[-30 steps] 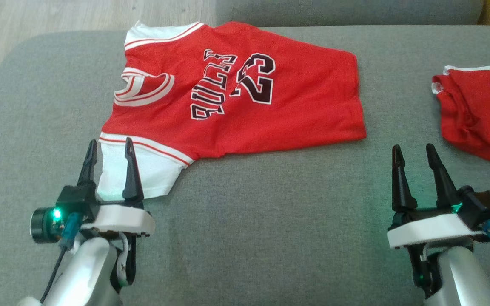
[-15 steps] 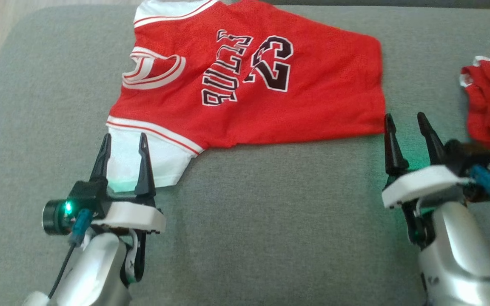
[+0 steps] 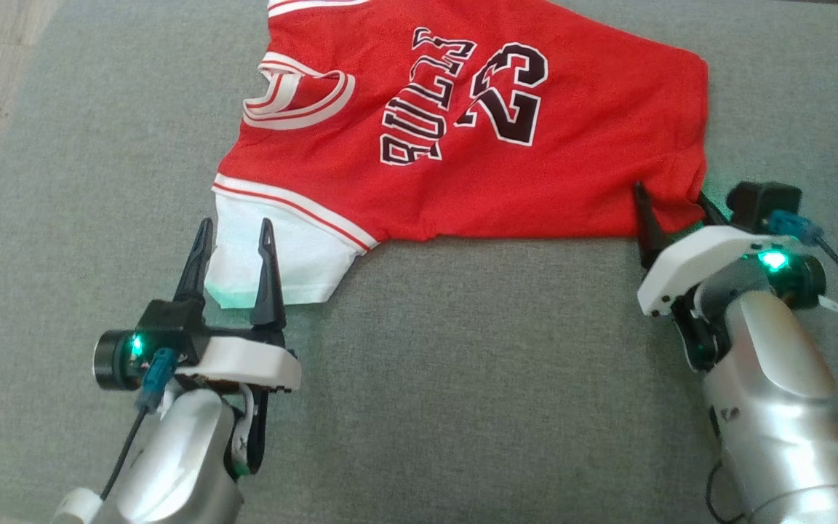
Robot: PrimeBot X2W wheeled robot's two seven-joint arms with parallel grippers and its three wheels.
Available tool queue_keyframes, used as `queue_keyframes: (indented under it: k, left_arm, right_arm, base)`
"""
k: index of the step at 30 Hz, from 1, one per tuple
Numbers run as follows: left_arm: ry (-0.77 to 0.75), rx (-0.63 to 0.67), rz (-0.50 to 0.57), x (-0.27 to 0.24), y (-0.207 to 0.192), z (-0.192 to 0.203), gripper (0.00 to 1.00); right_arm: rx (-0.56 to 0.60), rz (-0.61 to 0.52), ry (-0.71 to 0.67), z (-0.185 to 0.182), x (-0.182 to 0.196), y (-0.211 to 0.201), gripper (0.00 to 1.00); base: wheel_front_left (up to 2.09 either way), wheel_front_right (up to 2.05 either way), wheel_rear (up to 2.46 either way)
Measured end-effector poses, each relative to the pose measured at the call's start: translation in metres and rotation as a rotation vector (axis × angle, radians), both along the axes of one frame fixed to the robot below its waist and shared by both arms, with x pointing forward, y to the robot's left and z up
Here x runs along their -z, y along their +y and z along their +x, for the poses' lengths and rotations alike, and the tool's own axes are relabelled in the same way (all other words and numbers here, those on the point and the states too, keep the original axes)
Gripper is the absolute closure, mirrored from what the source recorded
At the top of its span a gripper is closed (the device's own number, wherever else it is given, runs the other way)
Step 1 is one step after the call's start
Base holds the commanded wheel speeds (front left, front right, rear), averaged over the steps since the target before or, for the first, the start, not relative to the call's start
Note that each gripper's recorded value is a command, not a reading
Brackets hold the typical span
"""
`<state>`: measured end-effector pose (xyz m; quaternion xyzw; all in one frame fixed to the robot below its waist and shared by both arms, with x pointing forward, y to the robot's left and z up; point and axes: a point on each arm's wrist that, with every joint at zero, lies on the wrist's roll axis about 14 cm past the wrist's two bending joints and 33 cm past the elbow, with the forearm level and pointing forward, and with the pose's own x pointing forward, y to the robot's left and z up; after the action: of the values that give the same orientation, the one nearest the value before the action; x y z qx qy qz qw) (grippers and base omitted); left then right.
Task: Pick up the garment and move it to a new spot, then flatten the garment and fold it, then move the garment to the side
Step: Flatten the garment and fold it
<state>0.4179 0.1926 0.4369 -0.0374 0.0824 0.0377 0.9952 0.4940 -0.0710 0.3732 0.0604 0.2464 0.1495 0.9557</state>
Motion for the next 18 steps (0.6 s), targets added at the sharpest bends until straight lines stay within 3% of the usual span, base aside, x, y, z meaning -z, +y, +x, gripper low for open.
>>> queue_keyframes:
  k: [2, 4, 11, 18]
  left_arm:
    - [-0.001, 0.002, 0.0, 0.0, -0.001, 0.001, 0.0]
    - [-0.003, 0.0, 0.0, -0.001, 0.0, 0.001, 0.0]
    - [-0.031, 0.021, -0.008, -0.01, -0.008, 0.006, 0.0]
    - [-0.073, 0.062, -0.018, -0.024, -0.023, 0.009, 0.0]
  right_arm:
    - [-0.021, -0.003, 0.0, 0.003, -0.001, 0.006, 0.06]
    - [-0.037, -0.007, -0.032, 0.007, -0.008, 0.01, 1.0]
    - [-0.01, -0.026, -0.221, 0.01, -0.044, -0.006, 1.0]
    - [0.05, -0.002, -0.216, -0.035, -0.043, -0.031, 1.0]
  base:
    - [0.0, 0.0, 0.0]
    - [0.0, 0.0, 0.0]
    - [0.0, 0.0, 0.0]
    - [0.0, 0.0, 0.0]
